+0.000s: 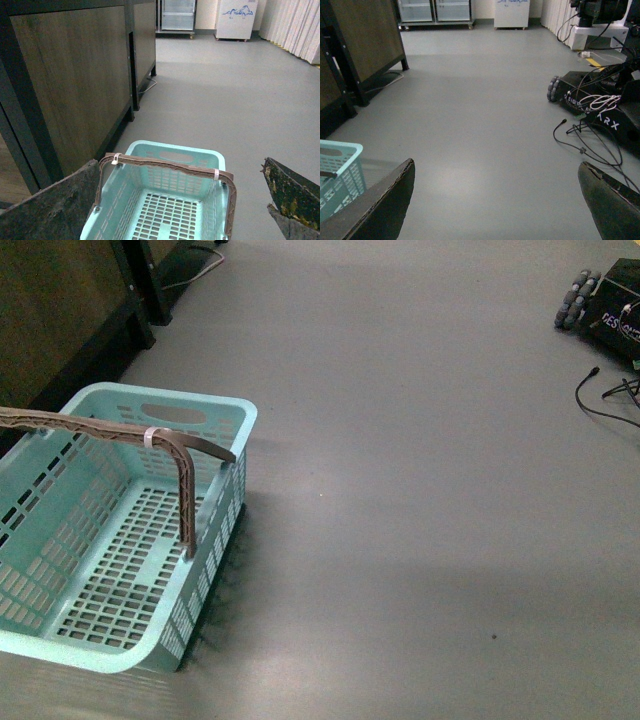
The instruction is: Pick lemon and mango into basket
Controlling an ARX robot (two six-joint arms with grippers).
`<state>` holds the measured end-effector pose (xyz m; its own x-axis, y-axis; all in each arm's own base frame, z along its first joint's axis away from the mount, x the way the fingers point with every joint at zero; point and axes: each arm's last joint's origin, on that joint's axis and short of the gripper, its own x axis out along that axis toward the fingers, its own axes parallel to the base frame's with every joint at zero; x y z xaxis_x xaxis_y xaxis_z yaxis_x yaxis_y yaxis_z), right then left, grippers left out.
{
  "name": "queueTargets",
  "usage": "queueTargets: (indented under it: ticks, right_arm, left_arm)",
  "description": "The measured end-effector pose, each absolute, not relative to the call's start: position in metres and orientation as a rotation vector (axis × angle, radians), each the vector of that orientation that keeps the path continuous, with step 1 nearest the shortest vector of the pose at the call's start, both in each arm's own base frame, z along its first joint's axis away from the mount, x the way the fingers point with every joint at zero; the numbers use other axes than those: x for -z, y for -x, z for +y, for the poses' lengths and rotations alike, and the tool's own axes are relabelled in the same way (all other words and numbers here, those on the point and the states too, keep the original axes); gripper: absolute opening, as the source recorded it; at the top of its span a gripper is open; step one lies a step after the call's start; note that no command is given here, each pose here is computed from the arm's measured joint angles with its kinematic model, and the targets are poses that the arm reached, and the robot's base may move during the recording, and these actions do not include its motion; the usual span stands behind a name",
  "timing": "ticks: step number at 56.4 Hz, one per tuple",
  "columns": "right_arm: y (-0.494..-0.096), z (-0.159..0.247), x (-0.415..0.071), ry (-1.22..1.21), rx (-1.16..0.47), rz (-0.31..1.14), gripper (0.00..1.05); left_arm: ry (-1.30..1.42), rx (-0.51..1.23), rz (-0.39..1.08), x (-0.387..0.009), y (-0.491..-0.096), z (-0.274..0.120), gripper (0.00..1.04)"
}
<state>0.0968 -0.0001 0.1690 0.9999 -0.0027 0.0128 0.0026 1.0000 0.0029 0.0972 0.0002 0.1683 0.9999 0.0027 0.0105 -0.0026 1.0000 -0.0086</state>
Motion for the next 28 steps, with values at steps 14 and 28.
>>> queueTargets:
  ticks: [14,28]
  right_arm:
    - [-0.0968,-0.0001,-0.1690,-0.003,0.003,-0.013,0.96]
    - [-0.0968,-0.0001,-0.1690,-0.003,0.003,-0.013,0.96]
  left_arm:
    - [0.009,-0.003,-0.011,-0.1683,-0.0972,0.0002,0.98]
    - [0.009,-0.002,-0.011,-0.1683,-0.0972,0.0002,0.98]
